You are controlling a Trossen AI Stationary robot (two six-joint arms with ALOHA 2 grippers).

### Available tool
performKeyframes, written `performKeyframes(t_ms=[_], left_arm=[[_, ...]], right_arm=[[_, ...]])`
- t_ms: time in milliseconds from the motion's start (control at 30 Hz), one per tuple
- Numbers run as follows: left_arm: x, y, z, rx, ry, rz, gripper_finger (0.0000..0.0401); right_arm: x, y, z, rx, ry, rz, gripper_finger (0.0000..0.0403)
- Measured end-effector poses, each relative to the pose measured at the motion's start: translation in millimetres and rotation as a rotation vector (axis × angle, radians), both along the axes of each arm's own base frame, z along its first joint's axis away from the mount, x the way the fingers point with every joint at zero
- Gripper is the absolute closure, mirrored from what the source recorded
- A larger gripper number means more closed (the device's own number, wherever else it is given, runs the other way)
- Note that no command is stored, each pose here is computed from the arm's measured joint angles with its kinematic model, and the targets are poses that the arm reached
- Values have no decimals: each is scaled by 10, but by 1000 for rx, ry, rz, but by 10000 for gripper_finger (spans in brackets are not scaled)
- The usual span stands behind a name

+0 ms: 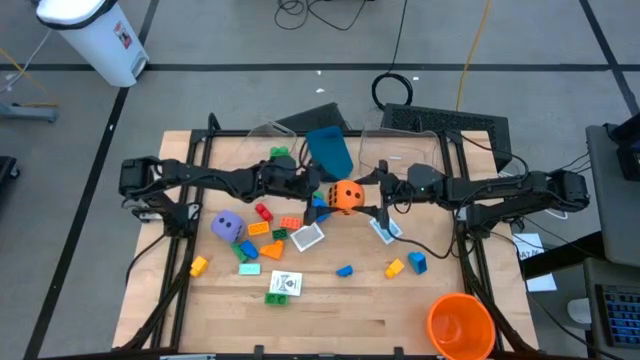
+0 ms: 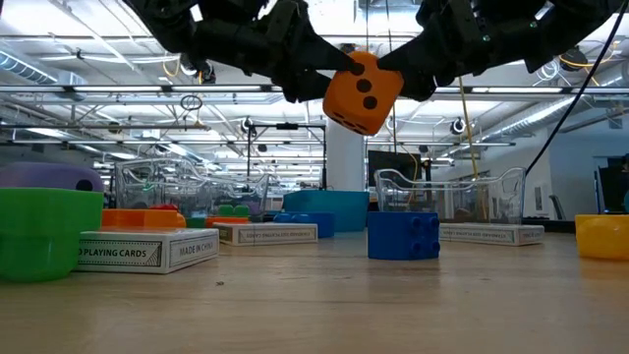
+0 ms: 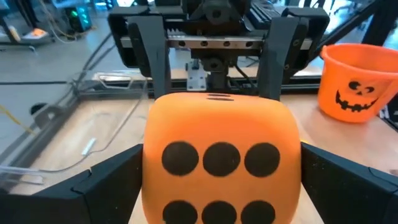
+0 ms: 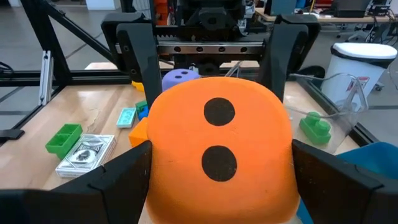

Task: Pick & Place Toys
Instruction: Put the orange dice into the blue bin

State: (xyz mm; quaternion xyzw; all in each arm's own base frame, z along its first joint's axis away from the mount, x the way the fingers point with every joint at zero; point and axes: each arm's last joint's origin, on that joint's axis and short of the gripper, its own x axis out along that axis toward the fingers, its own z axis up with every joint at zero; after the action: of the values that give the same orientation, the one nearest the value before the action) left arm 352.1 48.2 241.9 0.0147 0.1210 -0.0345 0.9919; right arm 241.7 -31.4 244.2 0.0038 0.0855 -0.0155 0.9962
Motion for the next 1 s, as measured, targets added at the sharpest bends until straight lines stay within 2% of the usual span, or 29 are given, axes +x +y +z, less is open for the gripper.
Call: performKeyframes(t_ms=[400, 600, 833, 1000], left_arm=[[6, 7, -5, -1, 22, -1, 1], [12, -30, -10, 48, 25, 11, 1], [11, -31, -13, 58, 28, 13, 3], [10, -33, -16, 56, 30, 2, 39]], right_arm=[[2, 0, 5, -22, -6, 4, 69], [3, 0, 8, -33, -9, 5, 69], [3, -1, 12, -30, -13, 3, 69], [3, 0, 12, -26, -14, 2, 69]])
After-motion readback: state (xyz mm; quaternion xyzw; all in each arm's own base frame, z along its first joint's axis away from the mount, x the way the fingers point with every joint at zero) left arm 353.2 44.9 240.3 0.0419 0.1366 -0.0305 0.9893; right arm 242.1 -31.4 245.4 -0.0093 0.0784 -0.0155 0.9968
